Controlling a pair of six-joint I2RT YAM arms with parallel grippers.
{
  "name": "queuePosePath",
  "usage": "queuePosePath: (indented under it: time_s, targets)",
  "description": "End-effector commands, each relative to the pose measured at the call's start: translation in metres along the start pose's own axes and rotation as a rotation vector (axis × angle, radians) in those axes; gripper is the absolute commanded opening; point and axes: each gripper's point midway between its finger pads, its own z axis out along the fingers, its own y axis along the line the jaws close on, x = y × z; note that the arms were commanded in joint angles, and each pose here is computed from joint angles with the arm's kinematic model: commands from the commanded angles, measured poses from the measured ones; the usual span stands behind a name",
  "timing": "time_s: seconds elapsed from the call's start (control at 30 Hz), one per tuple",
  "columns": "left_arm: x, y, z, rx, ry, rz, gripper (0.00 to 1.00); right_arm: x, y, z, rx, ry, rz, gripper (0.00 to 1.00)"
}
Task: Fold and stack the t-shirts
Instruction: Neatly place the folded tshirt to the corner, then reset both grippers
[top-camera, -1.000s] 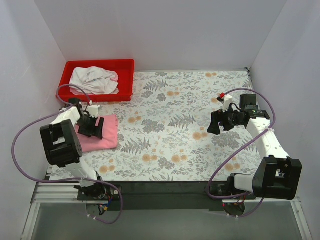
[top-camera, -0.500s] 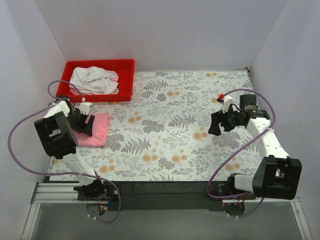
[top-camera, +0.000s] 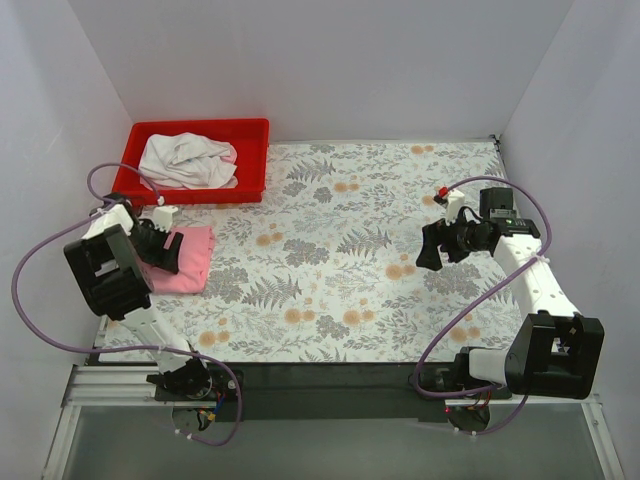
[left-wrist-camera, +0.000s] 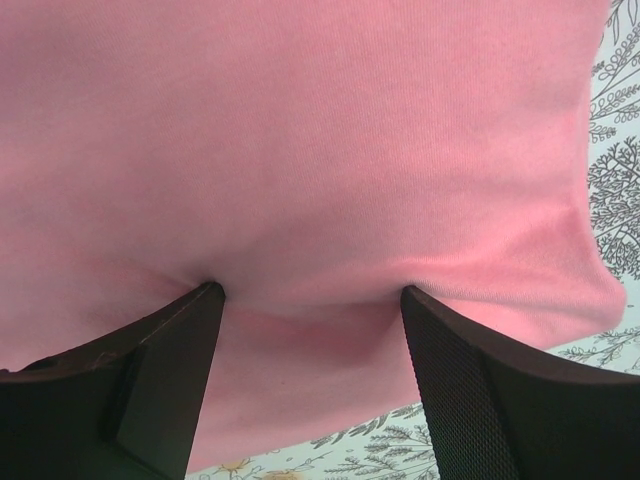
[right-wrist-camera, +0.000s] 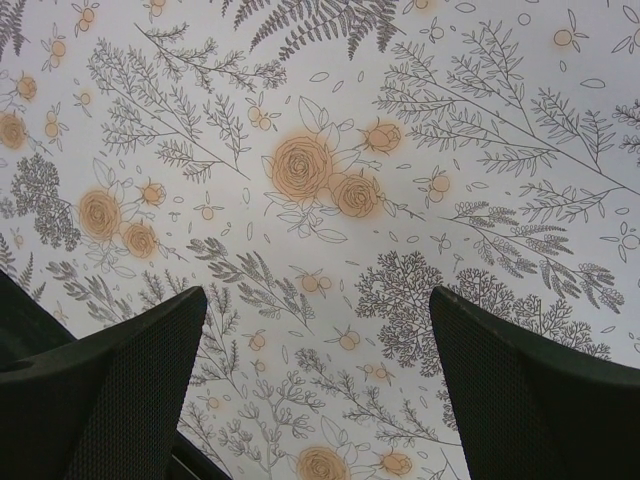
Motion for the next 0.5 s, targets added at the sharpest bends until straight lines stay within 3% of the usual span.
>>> queuePosePath:
  time_s: [0.0, 0.13, 0.17, 0.27, 0.47]
  targets:
    - [0.015, 0.008, -0.001, -0.001, 0.051, -0.008, 0.72, -0.022, 0.003, -0.009, -0.015, -0.051, -0.028, 0.99]
    - [-0.039, 0.012, -0.055, -0.017, -0.056, -0.005, 0.73, -0.034, 0.007, -0.013, -0.032, -0.083, -0.034, 0.98]
    - [-0.068, 0.017, -0.080, -0.045, -0.145, 0.013, 0.74, -0.035, 0.009, -0.014, -0.038, -0.090, -0.029, 0.98]
    - [-0.113, 0.002, -0.131, -0.107, -0.265, 0.005, 0.79, -0.042, 0.013, -0.017, -0.051, -0.111, -0.031, 0.98]
    - [-0.178, -0.084, -0.169, -0.147, -0.422, 0.023, 0.84, -0.057, 0.016, -0.031, -0.021, -0.158, -0.064, 0.98]
